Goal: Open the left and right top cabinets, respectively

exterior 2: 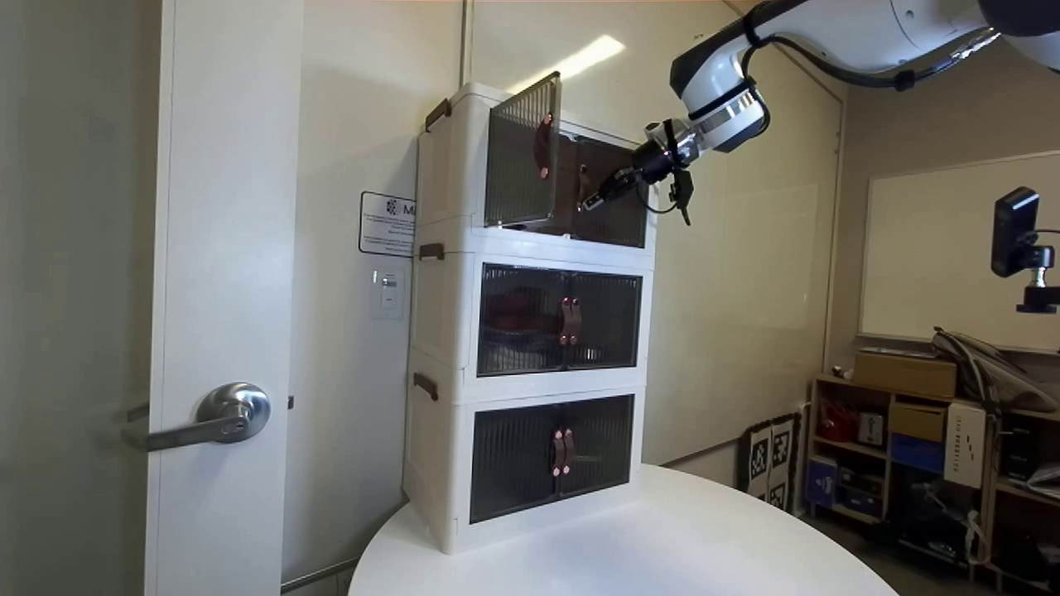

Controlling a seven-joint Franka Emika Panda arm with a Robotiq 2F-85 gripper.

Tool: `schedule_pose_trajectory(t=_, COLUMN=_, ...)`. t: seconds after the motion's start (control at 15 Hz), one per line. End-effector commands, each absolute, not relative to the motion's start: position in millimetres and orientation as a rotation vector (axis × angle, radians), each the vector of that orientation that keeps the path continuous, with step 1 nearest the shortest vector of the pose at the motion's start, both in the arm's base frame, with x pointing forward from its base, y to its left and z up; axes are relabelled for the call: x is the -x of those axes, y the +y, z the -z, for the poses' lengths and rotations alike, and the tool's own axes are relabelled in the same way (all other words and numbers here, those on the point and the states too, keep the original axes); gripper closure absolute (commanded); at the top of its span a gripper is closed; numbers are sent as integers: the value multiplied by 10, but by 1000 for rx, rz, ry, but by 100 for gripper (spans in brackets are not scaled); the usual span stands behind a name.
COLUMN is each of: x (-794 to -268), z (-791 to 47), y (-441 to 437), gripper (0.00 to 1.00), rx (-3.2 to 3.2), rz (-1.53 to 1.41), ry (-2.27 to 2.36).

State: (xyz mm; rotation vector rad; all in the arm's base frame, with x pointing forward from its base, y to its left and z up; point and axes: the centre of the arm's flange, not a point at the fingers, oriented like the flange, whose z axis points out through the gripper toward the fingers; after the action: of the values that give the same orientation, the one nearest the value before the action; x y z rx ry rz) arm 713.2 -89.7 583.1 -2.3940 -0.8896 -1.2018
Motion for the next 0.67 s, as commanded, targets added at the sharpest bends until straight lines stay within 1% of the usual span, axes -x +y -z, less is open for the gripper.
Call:
schedule_pose_trajectory(t=0.0, x=-7165, z=-5844, y=-578, gripper=100, rx=2333, rz=1206, ry=-943)
schedule_pose_trajectory(t=0.6, x=-7022, z=-5860, y=-7, gripper=100, rx=2255, rz=1093, ry=-996)
